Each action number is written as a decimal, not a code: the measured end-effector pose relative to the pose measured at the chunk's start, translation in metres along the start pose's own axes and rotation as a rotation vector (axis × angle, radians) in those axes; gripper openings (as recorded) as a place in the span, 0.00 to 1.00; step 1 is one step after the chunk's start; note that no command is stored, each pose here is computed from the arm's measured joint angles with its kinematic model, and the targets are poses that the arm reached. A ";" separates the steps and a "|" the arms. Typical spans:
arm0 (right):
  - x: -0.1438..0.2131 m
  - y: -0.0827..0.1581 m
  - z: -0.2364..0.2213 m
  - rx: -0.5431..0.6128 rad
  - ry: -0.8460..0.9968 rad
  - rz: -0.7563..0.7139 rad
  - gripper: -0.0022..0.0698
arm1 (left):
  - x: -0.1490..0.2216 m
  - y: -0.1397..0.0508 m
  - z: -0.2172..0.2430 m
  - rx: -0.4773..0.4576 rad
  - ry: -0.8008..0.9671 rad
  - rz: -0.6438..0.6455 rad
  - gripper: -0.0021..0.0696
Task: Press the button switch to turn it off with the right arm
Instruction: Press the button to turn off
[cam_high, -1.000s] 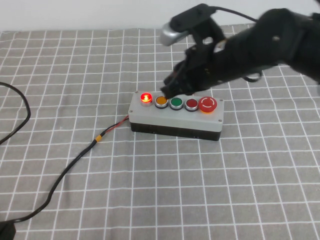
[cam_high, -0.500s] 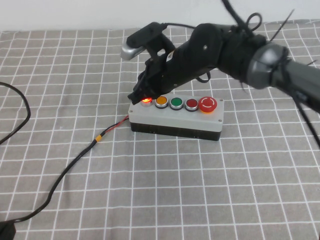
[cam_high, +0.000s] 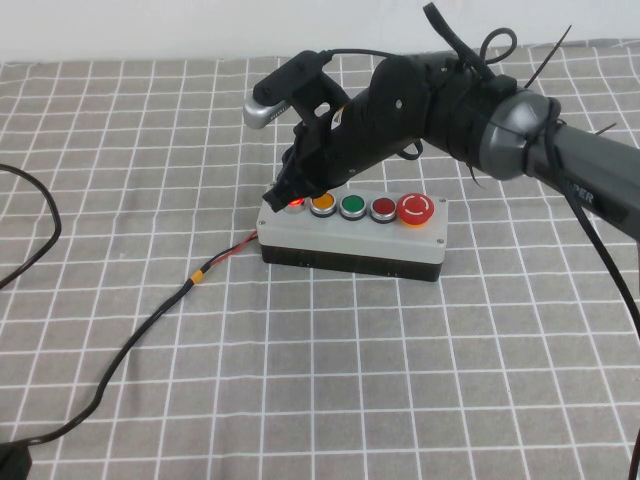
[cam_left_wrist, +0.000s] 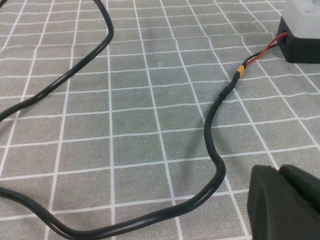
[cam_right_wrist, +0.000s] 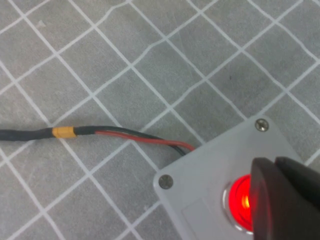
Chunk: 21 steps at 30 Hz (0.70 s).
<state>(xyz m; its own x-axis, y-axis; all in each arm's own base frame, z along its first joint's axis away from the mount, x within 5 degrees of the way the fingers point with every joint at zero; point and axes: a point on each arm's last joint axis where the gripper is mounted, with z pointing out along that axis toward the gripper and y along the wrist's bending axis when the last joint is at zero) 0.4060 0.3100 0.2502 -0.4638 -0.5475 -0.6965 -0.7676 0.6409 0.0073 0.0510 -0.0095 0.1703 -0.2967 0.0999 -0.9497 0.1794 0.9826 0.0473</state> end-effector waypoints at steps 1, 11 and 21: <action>0.000 0.000 0.000 0.001 0.000 0.000 0.01 | 0.000 0.000 0.000 0.000 0.000 0.000 0.02; 0.003 -0.001 0.006 0.005 0.013 -0.005 0.01 | 0.000 0.000 0.000 0.000 0.000 0.000 0.02; 0.007 -0.001 0.018 -0.013 0.033 0.011 0.01 | 0.000 0.000 0.000 0.000 0.000 0.000 0.02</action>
<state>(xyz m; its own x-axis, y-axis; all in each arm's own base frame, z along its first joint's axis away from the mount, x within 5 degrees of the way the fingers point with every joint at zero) 0.4119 0.3150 0.2320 -0.4864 -0.5579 -0.6724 -0.7679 0.6401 0.0243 0.0510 -0.0095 0.1703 -0.2967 0.0999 -0.9497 0.1794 0.9826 0.0473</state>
